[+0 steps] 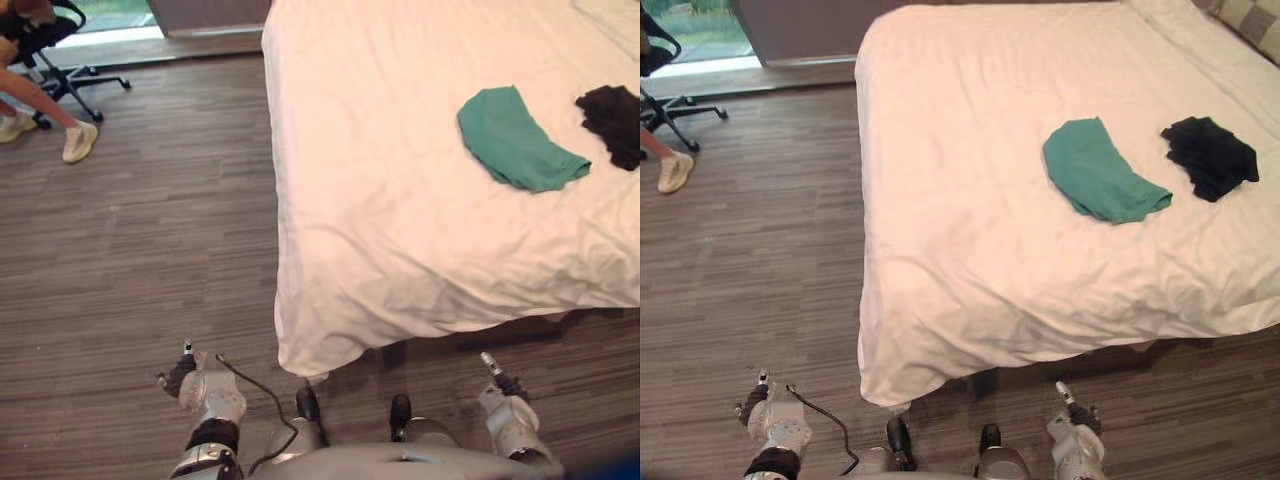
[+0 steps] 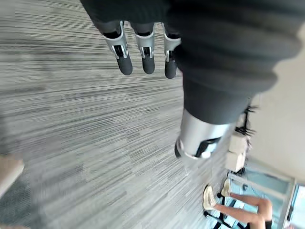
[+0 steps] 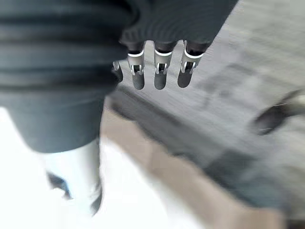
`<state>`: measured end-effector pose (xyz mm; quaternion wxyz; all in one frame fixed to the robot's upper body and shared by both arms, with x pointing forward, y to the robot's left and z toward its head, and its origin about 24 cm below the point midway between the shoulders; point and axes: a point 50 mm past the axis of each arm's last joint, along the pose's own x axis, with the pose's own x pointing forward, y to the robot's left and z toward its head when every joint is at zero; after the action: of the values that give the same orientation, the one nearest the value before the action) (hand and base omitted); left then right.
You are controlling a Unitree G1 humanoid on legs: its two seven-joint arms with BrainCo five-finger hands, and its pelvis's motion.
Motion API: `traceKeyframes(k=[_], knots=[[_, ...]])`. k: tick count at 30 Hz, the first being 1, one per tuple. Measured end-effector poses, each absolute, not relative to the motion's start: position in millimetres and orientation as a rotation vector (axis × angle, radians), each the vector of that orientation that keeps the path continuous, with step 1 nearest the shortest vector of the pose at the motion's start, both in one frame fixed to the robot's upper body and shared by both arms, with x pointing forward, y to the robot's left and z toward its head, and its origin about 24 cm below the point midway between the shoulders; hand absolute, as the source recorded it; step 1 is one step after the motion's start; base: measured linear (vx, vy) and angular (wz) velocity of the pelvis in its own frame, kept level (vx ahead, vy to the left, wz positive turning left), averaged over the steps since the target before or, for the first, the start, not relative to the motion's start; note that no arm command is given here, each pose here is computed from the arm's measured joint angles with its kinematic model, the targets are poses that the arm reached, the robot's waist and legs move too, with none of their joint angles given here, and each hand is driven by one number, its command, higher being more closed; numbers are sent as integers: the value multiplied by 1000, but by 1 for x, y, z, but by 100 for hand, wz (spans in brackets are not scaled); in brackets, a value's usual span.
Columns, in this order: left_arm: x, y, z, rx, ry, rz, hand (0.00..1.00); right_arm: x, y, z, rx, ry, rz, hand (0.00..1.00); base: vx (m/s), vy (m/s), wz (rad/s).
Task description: Tidy the bed and pick cloth on bed and put in laundry
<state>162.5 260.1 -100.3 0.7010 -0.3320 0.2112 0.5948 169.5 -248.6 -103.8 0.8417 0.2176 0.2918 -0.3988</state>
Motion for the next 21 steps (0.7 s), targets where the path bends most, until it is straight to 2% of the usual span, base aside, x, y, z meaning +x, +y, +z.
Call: traceKeyframes(k=[4,5,7,8,9,11,16,21], knots=[[143,252,-111,-700,564,1299,0,213,-236,-56,445,336,-560,100,4,-6,3],[128,248,-119,-712,617,1307,0,226,-220,-40,413,256,-341,100,40,-17,15],[119,244,-124,-722,651,1305,0,233,-203,-33,404,222,-169,100,67,-12,20],[111,242,-128,-731,678,1303,0,236,-183,-29,409,201,32,100,77,-7,16],[108,241,-129,-731,685,1304,0,236,-173,-28,409,199,109,100,76,-9,15],[105,237,-131,-735,693,1290,0,236,-141,-27,413,227,377,100,82,-6,23],[105,233,-132,-677,698,1228,0,228,-81,-30,358,385,885,100,86,-3,11],[116,228,-130,-600,691,1115,0,195,-47,-51,232,664,1331,100,-7,-23,17]])
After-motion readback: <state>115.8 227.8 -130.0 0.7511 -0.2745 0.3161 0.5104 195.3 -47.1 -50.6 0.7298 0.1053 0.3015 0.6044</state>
